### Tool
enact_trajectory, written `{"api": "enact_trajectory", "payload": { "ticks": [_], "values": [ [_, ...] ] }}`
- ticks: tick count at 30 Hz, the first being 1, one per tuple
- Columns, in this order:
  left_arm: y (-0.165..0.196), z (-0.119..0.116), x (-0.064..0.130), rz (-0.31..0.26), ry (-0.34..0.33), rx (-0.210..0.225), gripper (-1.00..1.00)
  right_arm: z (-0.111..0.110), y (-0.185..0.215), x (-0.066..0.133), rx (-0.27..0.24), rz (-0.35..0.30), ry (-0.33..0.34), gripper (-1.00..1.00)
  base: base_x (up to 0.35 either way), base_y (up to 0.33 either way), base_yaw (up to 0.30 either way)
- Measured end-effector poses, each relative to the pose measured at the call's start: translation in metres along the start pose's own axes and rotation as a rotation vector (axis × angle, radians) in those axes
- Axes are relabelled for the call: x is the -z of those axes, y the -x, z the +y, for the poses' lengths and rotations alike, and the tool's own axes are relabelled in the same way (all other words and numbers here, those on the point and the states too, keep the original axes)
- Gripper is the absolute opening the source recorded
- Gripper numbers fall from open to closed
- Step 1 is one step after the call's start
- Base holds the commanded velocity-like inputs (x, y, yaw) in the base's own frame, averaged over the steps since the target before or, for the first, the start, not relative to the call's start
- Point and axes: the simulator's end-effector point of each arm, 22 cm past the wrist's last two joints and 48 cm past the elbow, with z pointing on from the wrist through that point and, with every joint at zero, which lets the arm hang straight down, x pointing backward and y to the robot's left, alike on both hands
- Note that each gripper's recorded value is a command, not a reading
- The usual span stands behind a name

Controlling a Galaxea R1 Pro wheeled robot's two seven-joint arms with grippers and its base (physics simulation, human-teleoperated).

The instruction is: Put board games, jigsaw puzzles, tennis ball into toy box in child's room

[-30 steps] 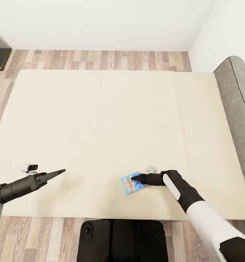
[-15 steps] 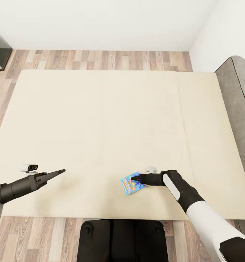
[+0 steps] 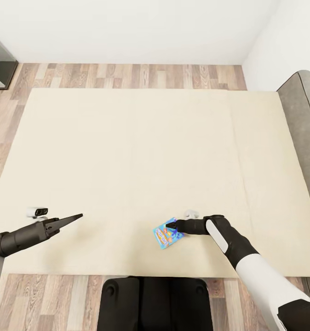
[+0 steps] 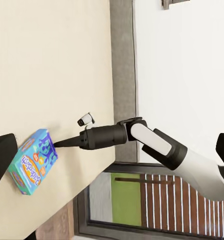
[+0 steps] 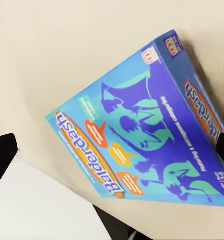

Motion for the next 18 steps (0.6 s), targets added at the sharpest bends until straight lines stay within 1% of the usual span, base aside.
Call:
{"api": "enact_trajectory", "payload": {
  "ticks": [18],
  "values": [
    [0.0001, 0.0000, 0.0001, 0.000, 0.000, 0.000, 1.00, -0.0008, -0.0004, 0.0000, 0.001, 0.002, -0.004, 1.00, 0.000, 0.164, 0.000]
  ]
}}
